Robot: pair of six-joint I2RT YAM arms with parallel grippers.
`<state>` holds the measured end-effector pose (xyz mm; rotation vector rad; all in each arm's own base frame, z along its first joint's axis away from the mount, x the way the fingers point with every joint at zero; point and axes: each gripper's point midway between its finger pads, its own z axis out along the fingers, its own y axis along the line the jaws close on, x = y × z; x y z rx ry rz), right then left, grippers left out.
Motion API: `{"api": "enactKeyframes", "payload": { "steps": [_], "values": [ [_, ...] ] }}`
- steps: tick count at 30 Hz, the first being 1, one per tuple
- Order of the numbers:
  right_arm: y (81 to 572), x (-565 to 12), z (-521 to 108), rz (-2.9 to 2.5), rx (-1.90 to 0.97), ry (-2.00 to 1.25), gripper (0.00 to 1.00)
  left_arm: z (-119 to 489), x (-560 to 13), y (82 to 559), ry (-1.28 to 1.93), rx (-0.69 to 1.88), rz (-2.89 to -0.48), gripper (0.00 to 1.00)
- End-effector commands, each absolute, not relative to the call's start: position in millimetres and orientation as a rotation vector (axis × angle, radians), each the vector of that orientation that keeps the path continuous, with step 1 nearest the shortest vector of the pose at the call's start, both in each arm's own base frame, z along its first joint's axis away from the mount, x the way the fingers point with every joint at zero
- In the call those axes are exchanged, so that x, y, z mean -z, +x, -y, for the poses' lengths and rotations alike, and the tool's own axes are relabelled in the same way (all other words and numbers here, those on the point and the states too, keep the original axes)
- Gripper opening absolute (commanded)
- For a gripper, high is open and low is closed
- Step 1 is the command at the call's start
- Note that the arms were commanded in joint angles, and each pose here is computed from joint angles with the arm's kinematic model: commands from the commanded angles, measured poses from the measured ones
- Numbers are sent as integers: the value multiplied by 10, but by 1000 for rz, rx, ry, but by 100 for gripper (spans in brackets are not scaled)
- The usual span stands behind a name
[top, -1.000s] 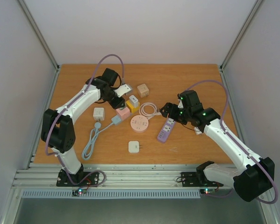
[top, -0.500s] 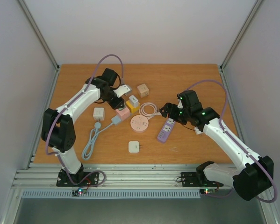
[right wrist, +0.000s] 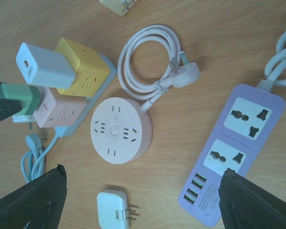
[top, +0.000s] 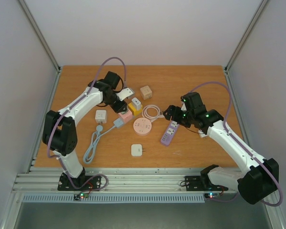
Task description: Insert the plug
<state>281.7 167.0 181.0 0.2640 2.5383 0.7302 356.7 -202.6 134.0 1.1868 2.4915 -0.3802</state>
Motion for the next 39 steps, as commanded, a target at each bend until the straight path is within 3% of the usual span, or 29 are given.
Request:
{"api": "enactKeyframes", "payload": {
  "steps": [1,12,20,22,24,29,39],
  "values": [
    [2851,-1785,-1639,-2534,-716,281,87,1886,-805,3322,1202,377,-2669,0],
    [2880,-1727,-1562,-2549,-646,301,87,1760,-440,3203,1221,270,-2739,0],
    [2885,-1660,-1303,-2542,-472,412,88,1836,-626,3284,1196,272,-2721,4],
    [2906,-1668,-1213,-2527,-410,442,88,1883,-746,3309,1180,288,-2698,17],
    [2937,-1695,-1158,-2511,-369,451,88,1962,-926,3369,1150,318,-2657,37],
    [3038,-1784,-1077,-2478,-298,453,90,2165,-1572,3620,1009,384,-2465,67],
    [3518,-1882,-1594,-2489,-453,198,93,2038,-2659,3637,744,355,-2112,93]
  ]
}}
